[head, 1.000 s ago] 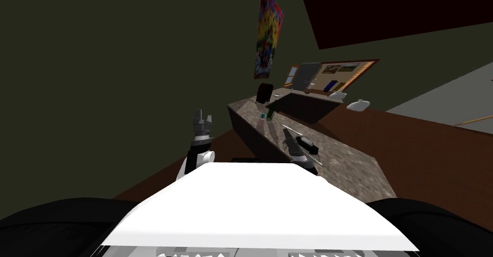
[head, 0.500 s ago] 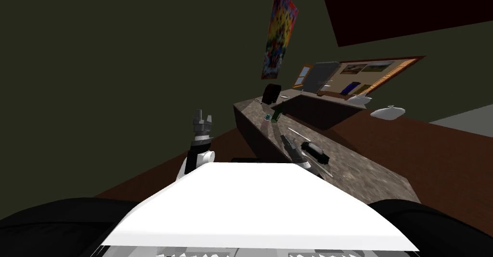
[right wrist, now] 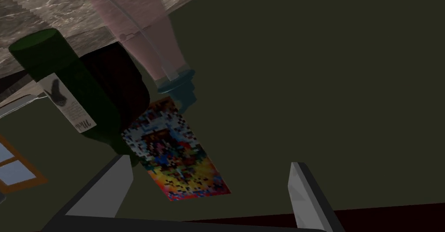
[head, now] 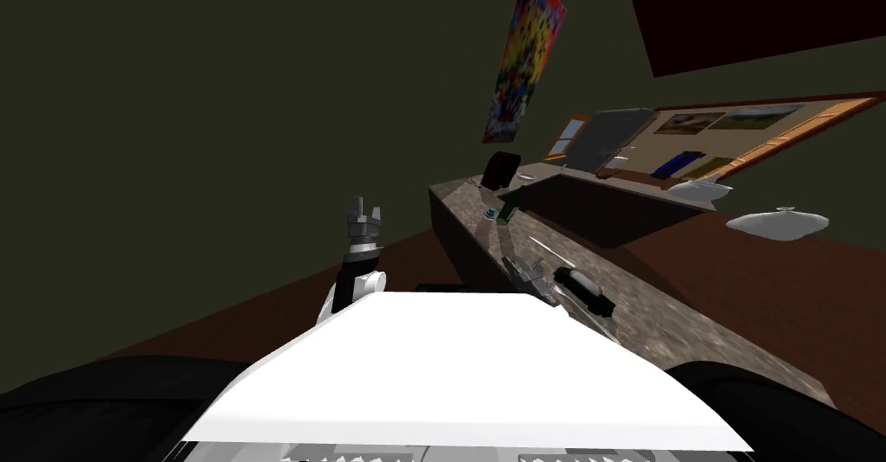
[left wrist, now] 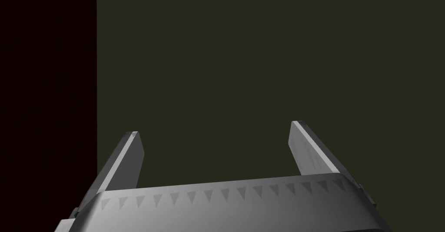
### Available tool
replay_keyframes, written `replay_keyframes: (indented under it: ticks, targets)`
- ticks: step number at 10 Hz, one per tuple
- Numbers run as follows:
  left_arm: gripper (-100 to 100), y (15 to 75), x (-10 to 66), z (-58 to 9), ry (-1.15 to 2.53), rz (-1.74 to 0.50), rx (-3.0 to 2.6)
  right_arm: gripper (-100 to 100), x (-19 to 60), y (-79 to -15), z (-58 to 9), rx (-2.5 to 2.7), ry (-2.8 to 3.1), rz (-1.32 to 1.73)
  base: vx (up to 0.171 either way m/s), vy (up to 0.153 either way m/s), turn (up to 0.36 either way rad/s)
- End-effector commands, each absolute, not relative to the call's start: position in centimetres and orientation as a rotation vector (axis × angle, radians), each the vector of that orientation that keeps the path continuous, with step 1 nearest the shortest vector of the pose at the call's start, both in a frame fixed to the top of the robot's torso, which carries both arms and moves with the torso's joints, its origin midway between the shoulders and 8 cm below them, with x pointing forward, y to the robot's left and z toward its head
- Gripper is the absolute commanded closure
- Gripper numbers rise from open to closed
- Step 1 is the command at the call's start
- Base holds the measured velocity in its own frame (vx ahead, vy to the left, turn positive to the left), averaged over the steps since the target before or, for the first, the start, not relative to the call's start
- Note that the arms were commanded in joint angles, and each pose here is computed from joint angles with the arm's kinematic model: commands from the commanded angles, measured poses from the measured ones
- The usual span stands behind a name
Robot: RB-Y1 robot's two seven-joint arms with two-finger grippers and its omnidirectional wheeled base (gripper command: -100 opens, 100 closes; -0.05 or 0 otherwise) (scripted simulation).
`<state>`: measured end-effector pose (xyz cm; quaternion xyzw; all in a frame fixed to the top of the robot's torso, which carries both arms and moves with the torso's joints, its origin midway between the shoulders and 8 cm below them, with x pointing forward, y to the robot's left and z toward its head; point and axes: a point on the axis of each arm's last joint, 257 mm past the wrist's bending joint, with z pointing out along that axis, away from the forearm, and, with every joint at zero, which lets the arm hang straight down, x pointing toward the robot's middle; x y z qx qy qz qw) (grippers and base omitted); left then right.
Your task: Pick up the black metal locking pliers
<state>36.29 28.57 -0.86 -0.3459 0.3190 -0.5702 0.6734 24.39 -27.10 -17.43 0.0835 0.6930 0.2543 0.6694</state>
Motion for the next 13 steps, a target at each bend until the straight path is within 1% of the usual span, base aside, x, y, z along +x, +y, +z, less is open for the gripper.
replay_keyframes:
  ticks: [1,6,13]
  targets:
    - [0,28.6,36.3,-0.9,0.718,-1.283,-0.779,-100,23.5,-27.3,-18.5,0.154,1.611,0.533,-0.004,-0.016,0.124]
    - [0,28.6,36.3,-0.9,0.718,-1.283,-0.779,-100,19.2,-28.9,-23.0,-0.053,1.833,0.339,-0.002,-0.018,0.193]
    - [0,28.6,36.3,-0.9,0.718,-1.283,-0.779,-100,14.5,-31.1,-26.9,-0.360,2.027,0.140,0.000,-0.022,0.138]
